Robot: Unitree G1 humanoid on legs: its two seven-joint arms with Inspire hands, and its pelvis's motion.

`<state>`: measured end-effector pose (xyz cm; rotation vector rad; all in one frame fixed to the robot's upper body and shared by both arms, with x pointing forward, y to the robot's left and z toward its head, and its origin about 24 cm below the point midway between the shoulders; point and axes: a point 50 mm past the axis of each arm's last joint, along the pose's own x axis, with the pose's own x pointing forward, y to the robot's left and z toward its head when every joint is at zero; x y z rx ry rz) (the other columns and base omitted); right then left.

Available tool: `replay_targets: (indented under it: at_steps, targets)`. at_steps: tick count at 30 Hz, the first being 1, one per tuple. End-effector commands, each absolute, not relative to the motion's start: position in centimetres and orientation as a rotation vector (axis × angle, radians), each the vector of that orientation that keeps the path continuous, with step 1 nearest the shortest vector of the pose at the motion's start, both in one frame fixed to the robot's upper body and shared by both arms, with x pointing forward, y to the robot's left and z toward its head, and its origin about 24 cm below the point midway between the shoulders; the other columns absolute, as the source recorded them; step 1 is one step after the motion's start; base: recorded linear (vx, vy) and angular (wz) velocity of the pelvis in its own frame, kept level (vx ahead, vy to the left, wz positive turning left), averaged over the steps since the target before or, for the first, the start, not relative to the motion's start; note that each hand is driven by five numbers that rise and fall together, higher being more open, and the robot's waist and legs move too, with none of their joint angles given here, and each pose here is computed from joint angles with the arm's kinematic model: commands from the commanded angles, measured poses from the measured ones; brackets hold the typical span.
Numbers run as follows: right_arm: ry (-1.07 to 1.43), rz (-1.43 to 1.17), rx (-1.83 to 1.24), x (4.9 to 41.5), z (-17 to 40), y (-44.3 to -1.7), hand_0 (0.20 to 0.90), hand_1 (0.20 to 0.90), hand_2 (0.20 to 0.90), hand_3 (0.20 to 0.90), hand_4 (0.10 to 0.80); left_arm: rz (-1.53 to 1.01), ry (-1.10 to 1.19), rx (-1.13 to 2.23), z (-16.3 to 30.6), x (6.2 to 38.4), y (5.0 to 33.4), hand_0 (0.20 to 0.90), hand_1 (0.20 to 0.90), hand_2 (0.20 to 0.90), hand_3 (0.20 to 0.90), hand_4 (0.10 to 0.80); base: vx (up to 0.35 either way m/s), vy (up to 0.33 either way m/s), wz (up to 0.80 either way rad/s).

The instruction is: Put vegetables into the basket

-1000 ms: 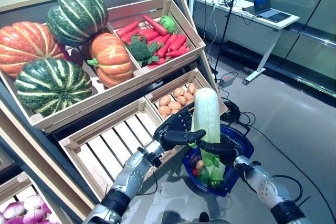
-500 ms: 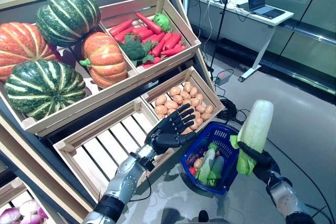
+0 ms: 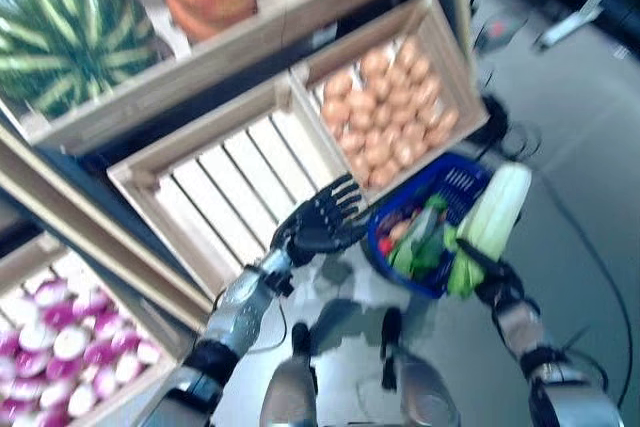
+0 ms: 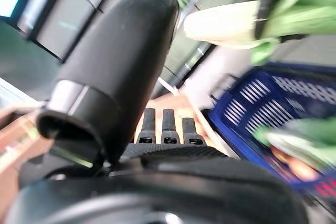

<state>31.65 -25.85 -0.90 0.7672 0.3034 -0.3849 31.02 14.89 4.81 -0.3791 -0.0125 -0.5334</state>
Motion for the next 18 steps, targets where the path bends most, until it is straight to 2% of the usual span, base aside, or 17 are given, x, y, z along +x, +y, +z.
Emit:
replay_targets:
  at_steps: [1, 6, 13, 14, 15, 18]
  targets:
    - [0.128, -0.382, 0.723, 33.5, 3.1, -27.2, 0.300, 0.300, 0.300, 0.300, 0.400, -0.543, -0.291, -0.461, 9.1, 31.3, 14.5, 0.900, 0.900, 0.900, 0.900, 0.800, -0.253, 0.078, 0.05]
    - [0.095, -0.418, 0.760, 35.1, 5.5, -28.3, 0.300, 0.300, 0.300, 0.300, 0.400, -0.546, -0.362, -0.491, 10.4, 31.7, 14.1, 0.900, 0.900, 0.900, 0.900, 0.800, -0.172, 0.067, 0.04]
    - [0.017, -0.473, 0.783, 36.0, 7.9, -29.8, 0.300, 0.300, 0.300, 0.300, 0.400, -0.573, -0.402, -0.510, 11.9, 32.1, 13.2, 0.900, 0.900, 0.900, 0.900, 0.800, -0.042, 0.004, 0.09]
    - [0.014, -0.502, 0.783, 36.0, 8.3, -30.1, 0.441, 0.441, 0.441, 0.441, 0.494, -0.574, -0.402, -0.508, 12.0, 32.1, 13.2, 0.900, 0.900, 0.900, 0.900, 0.800, -0.050, -0.036, 0.01]
    - [0.012, -0.523, 0.783, 36.0, 8.5, -30.3, 0.900, 0.900, 0.900, 0.900, 0.800, -0.575, -0.403, -0.507, 12.2, 32.2, 13.2, 0.900, 0.900, 0.900, 0.900, 0.800, -0.059, -0.045, 0.02]
    - [-0.016, -0.562, 0.802, 36.1, 9.3, -30.8, 0.900, 0.900, 0.900, 0.900, 0.800, -0.580, -0.402, -0.510, 12.4, 32.1, 13.1, 0.900, 0.900, 0.900, 0.900, 0.800, -0.027, -0.051, 0.07]
